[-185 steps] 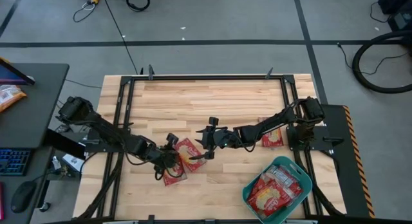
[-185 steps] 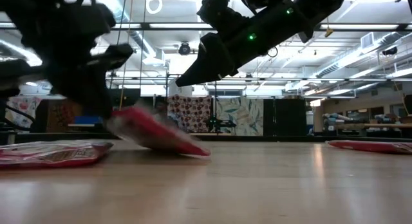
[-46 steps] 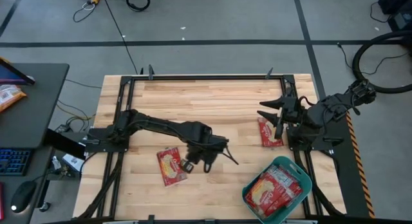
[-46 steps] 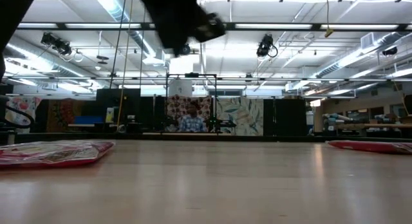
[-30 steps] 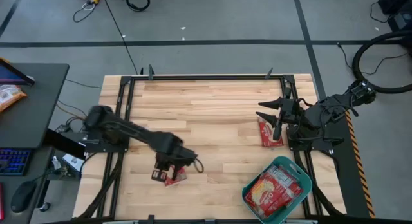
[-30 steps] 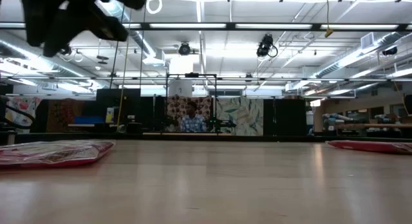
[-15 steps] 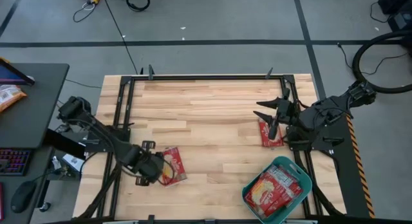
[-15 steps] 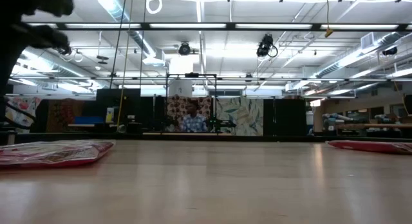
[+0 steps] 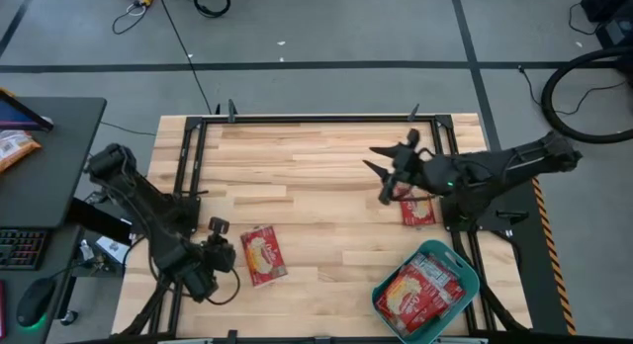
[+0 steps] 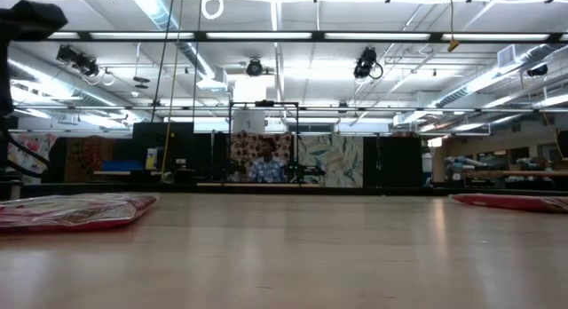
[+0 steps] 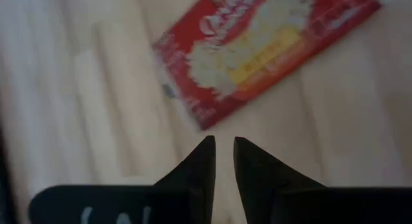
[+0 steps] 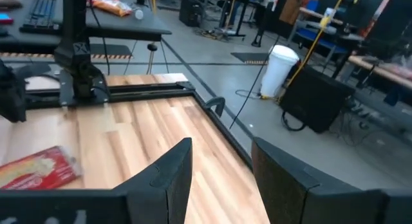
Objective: Sort popcorn bags into baskets
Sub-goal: Put the red popcorn into the green bin
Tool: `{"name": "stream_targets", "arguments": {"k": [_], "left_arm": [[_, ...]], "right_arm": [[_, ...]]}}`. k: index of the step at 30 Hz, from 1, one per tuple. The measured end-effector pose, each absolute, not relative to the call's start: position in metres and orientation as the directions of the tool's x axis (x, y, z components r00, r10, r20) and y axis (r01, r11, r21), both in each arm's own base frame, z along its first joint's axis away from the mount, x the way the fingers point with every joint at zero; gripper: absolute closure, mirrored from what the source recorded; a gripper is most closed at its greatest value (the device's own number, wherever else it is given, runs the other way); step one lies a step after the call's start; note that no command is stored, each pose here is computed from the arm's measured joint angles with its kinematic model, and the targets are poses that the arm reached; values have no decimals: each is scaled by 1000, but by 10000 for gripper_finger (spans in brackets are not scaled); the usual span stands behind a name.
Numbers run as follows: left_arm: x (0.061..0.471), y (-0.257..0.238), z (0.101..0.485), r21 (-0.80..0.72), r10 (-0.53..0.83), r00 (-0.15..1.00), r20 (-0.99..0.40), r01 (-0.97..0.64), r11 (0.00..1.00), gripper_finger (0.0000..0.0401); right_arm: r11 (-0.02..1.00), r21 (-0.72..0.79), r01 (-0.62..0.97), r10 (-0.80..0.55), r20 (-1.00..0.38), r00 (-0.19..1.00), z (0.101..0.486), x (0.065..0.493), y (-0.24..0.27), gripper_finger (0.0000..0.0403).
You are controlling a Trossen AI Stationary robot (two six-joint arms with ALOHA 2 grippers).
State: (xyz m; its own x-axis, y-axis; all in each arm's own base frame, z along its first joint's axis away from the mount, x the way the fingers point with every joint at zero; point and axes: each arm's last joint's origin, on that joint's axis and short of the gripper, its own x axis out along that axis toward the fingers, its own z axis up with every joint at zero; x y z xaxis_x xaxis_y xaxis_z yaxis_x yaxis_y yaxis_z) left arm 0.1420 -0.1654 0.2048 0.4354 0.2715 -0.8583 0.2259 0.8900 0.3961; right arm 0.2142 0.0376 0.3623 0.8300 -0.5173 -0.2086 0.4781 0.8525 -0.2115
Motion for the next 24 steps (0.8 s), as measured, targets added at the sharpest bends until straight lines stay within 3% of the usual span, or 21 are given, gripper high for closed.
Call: {"name": "stream_targets", "arguments": {"k": [6,12,24], "left_arm": [[138,-151,207,452,331,432,-839,213,866,357],[141,-129,189,399,267,499,-824,177,900,376],[158,-103,196,398,262,530,-807,158,904,385]], "right_arm": [[849,-275,452,-507,-180,843,355,250,14,238],[868,-307,391,-465,-226,856,337,277,-21,238],[884,-304,355,-440,-291,849,320,289,-59,238]]}}
